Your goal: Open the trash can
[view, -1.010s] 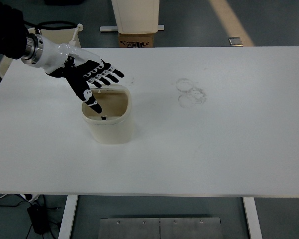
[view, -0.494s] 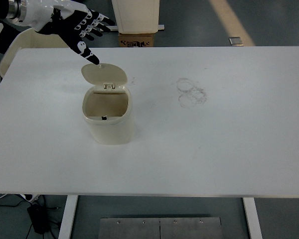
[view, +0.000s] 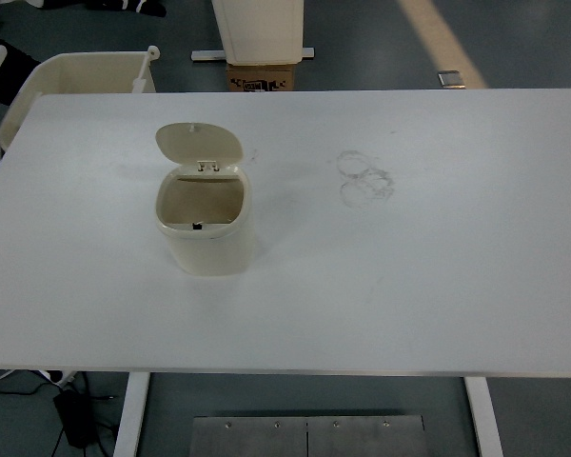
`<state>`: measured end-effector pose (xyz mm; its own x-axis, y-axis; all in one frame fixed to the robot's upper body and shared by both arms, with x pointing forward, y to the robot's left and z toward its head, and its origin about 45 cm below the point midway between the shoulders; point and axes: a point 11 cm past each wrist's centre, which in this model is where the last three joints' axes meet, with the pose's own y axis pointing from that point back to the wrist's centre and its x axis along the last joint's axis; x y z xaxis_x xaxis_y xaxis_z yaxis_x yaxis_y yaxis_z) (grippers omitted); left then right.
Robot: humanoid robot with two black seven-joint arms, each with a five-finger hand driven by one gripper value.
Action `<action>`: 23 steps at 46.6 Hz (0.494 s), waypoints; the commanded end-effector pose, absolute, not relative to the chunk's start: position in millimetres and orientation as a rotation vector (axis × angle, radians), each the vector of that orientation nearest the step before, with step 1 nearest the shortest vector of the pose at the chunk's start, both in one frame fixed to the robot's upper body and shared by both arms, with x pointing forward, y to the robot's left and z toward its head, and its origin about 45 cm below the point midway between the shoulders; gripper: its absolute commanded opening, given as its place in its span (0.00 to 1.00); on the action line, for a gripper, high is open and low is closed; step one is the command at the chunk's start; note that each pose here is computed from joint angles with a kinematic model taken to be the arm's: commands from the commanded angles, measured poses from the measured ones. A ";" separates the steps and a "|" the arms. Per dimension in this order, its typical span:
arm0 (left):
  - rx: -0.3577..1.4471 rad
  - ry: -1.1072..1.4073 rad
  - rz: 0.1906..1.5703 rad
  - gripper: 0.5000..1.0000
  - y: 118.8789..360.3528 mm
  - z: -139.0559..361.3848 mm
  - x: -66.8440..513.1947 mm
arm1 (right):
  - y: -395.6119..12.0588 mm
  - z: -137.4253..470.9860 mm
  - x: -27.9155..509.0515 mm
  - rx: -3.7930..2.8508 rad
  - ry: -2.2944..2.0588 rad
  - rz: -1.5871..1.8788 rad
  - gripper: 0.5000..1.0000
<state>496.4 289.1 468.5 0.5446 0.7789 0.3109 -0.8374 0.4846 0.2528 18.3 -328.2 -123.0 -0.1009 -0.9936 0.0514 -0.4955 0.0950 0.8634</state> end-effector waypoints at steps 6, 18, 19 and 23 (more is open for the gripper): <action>0.182 -0.121 1.053 1.00 297.3 476.3 510.0 | -328.4 -123.0 18.5 1.479 -1.689 -0.919 0.98; -0.082 -0.071 1.185 1.00 342.4 470.5 518.6 | -328.5 -123.0 18.6 1.477 -1.692 -0.920 0.98; -0.103 -0.055 1.197 1.00 347.1 467.6 518.6 | -328.5 -123.0 18.6 1.477 -1.692 -0.920 0.98; -0.205 0.028 1.249 1.00 368.5 456.0 517.7 | -328.5 -123.0 18.6 1.477 -1.692 -0.920 0.98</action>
<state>518.5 354.2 464.4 0.3492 0.9355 -0.0530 -0.9321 0.3410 -0.1218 18.6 -328.6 -123.0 -0.1058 -0.9930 0.0522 -0.4961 0.0982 0.8627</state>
